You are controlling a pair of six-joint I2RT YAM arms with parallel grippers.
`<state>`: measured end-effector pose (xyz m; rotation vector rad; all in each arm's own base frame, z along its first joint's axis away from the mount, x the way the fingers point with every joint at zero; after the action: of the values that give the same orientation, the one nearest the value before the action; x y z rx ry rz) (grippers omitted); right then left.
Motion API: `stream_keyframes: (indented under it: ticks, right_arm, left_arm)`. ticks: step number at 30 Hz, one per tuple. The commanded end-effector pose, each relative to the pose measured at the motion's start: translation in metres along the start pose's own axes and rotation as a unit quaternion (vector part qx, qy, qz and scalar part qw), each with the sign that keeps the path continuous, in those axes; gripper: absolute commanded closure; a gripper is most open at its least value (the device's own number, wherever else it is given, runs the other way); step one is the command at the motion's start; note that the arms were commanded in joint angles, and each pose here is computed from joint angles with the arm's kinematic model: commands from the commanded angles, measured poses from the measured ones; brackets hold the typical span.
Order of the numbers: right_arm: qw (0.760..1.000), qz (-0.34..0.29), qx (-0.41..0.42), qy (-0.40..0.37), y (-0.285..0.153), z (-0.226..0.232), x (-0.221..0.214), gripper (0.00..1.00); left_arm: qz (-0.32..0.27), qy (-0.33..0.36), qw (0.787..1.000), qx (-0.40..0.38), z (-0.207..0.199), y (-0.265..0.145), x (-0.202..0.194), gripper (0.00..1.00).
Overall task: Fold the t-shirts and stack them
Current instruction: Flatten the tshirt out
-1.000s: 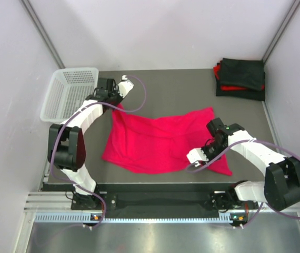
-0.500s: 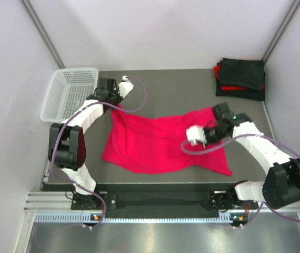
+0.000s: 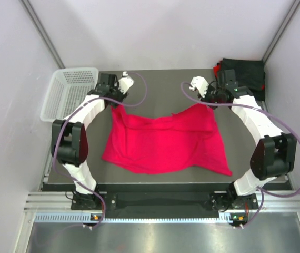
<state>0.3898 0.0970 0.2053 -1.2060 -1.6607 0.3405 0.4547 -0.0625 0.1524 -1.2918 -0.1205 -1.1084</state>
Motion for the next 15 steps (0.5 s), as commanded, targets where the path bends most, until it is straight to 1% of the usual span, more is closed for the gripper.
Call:
stream_keyframes:
  ticks: [1, 3, 4, 9, 10, 11, 12, 13, 15]
  right_arm:
    - [0.998, -0.010, -0.037, 0.042, -0.007, -0.012, 0.016, 1.00]
    - [0.997, -0.011, -0.050, 0.049, -0.009, -0.018, 0.020, 1.00]
    - [0.997, -0.004, -0.060, 0.051, -0.010, -0.022, 0.019, 1.00]
    - [0.996, 0.009, -0.077, 0.047, -0.017, -0.033, 0.019, 1.00]
    - [0.996, 0.015, -0.078, 0.045, -0.017, -0.034, 0.018, 1.00]
    - [0.996, 0.020, -0.077, 0.041, -0.019, -0.034, 0.017, 1.00]
    - [0.995, 0.024, -0.083, 0.041, -0.023, -0.036, 0.015, 1.00]
    - [0.995, 0.026, -0.086, 0.041, -0.025, -0.038, 0.015, 1.00]
    - [0.995, 0.028, -0.091, 0.042, -0.029, -0.040, 0.014, 1.00]
  left_arm:
    - [0.006, -0.011, 1.000, 0.024, 0.017, 0.006, 0.020, 0.43]
    - [0.025, -0.001, 0.999, 0.028, 0.022, 0.018, 0.019, 0.43]
    - [0.037, -0.003, 0.998, 0.051, 0.030, 0.021, 0.016, 0.43]
    - [0.037, -0.012, 0.998, 0.047, 0.046, 0.039, 0.024, 0.43]
    - [0.052, -0.012, 0.998, 0.038, 0.046, 0.037, 0.019, 0.43]
    - [0.046, -0.014, 0.998, 0.027, 0.049, 0.034, 0.026, 0.44]
    - [0.049, -0.015, 0.999, 0.018, 0.055, 0.029, 0.023, 0.44]
    - [0.051, -0.013, 0.999, -0.008, 0.054, 0.016, 0.025, 0.44]
    - [0.047, 0.010, 0.999, -0.025, 0.062, -0.001, 0.021, 0.44]
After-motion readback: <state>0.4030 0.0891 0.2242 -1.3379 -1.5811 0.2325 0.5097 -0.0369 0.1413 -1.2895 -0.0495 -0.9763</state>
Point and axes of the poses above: each gripper's point midway between its finger pads, its own y axis out along the fingers, its own z axis along the line the jaws close on, x = y × z, the point moved 3 cm from there along -y, back along the fingers, and after that the axes turned 8 degrees about -y, right-handed, at the moved point
